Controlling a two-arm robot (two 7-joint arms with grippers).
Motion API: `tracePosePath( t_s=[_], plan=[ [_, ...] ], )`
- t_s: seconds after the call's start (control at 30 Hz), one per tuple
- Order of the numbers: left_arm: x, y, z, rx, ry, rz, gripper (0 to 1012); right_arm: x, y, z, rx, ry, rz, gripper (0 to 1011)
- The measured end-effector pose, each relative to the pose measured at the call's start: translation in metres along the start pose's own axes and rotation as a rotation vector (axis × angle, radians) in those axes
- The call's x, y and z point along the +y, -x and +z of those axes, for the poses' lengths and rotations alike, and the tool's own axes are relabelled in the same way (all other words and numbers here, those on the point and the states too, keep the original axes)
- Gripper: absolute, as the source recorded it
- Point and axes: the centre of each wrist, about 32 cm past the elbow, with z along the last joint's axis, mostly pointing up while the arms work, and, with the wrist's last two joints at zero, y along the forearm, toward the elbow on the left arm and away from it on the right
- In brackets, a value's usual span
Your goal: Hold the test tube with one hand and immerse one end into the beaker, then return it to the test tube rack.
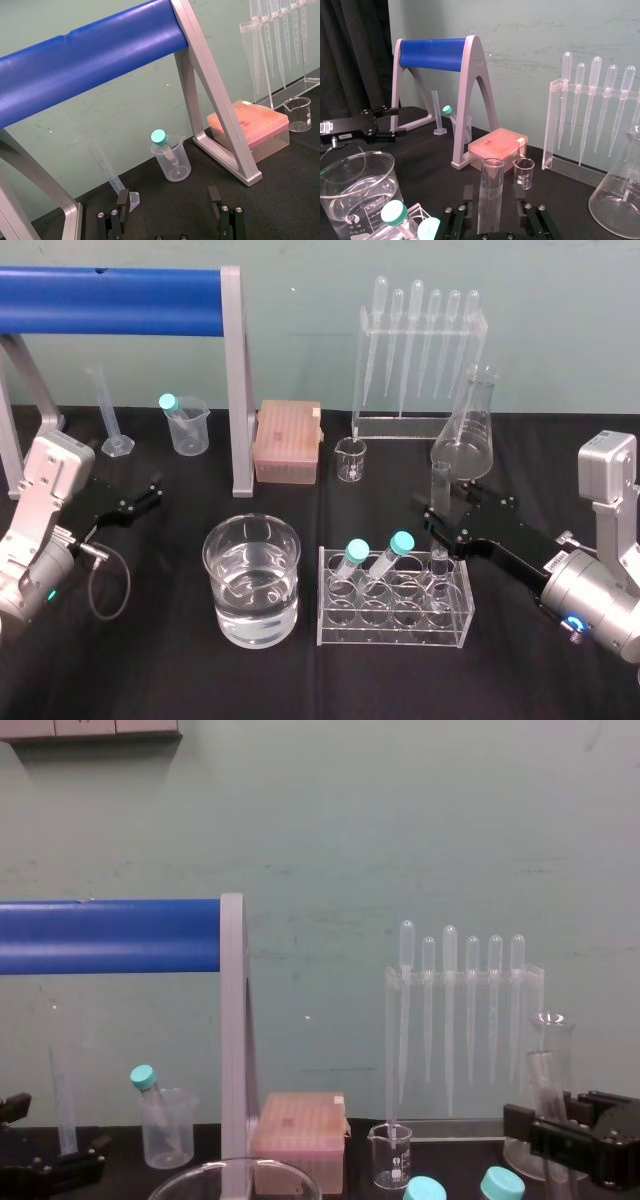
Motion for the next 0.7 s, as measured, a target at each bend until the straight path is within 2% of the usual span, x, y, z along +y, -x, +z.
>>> tracePosePath(
  t_s=[0.03, 0.07, 0.13, 0.2, 0.23, 0.3, 0.7],
  plan=[
    [0.0, 0.0, 0.0, 0.0, 0.0, 0.0, 1000, 0.0, 0.0, 0.0, 0.0, 0.0, 0.0, 526],
    [0.0, 0.0, 0.0, 0.0, 0.0, 0.0, 1000, 0.0, 0.0, 0.0, 0.0, 0.0, 0.0, 463],
    [0.0, 0.0, 0.0, 0.0, 0.0, 0.0, 1000, 0.0, 0.0, 0.0, 0.0, 0.0, 0.0, 421],
    [0.0, 0.0, 0.0, 0.0, 0.0, 0.0, 1000, 0.0, 0.0, 0.0, 0.0, 0.0, 0.0, 320],
    [0.0, 0.0, 0.0, 0.0, 0.0, 0.0, 1000, 0.0, 0.0, 0.0, 0.0, 0.0, 0.0, 320],
    [0.0, 0.0, 0.0, 0.0, 0.0, 0.0, 1000, 0.0, 0.0, 0.0001, 0.0, -0.001, 0.0, 241],
    [0.0, 0.0, 0.0, 0.0, 0.0, 0.0, 1000, 0.0, 0.0, 0.0001, 0.0, -0.001, 0.0, 234]
  ],
)
